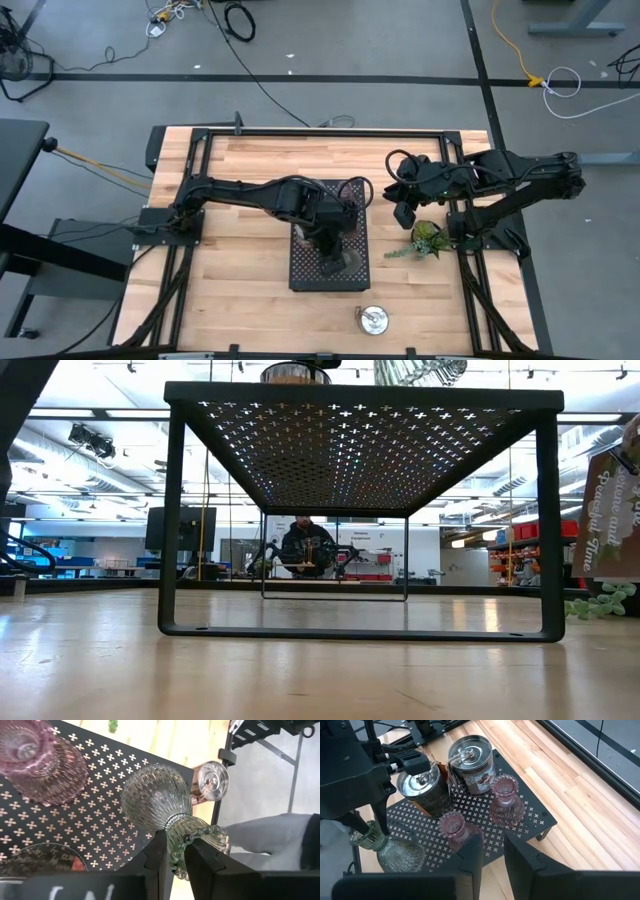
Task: Pick & Place candle stick holders
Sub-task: Put the green glass candle holder on the shelf
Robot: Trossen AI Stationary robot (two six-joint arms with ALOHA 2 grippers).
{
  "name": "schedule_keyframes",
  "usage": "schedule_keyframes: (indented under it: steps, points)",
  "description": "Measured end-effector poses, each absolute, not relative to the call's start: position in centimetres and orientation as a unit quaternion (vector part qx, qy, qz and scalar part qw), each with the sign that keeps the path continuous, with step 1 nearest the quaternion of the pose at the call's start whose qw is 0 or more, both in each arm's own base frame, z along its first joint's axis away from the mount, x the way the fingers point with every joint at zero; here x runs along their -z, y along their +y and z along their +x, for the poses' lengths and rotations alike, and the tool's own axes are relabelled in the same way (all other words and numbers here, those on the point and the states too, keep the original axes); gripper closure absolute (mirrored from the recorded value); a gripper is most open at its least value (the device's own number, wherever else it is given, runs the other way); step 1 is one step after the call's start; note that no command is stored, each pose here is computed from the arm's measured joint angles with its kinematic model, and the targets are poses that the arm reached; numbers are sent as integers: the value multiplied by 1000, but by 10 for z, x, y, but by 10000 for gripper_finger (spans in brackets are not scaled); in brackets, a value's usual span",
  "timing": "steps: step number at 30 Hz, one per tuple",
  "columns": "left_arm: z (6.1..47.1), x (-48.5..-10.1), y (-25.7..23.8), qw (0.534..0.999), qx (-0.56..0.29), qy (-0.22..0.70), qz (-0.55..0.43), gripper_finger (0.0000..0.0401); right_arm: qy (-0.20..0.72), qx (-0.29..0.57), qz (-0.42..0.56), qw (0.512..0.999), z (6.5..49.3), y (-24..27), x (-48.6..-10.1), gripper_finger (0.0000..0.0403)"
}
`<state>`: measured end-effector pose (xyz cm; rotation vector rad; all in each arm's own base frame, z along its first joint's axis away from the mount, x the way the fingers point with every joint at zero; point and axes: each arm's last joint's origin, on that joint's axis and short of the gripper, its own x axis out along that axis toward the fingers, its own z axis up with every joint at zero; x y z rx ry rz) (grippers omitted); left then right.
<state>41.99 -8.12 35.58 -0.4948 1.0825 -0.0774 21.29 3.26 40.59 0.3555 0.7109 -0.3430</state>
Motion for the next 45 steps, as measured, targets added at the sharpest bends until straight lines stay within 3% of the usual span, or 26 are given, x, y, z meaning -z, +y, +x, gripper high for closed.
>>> schedule_keyframes:
  steps: [15,27,35,45]
  points:
    - [421,-357,-81,833,40,501,-233,296,344,166,173,908,213,33,-406,323]
    - [421,-359,-80,829,64,502,-238,296,344,166,173,908,213,33,-406,323]
    - [404,-391,-82,833,75,494,-239,306,348,167,172,906,212,33,-405,323]
    - [382,-378,-116,792,73,573,-196,327,358,176,179,899,211,32,-403,323]
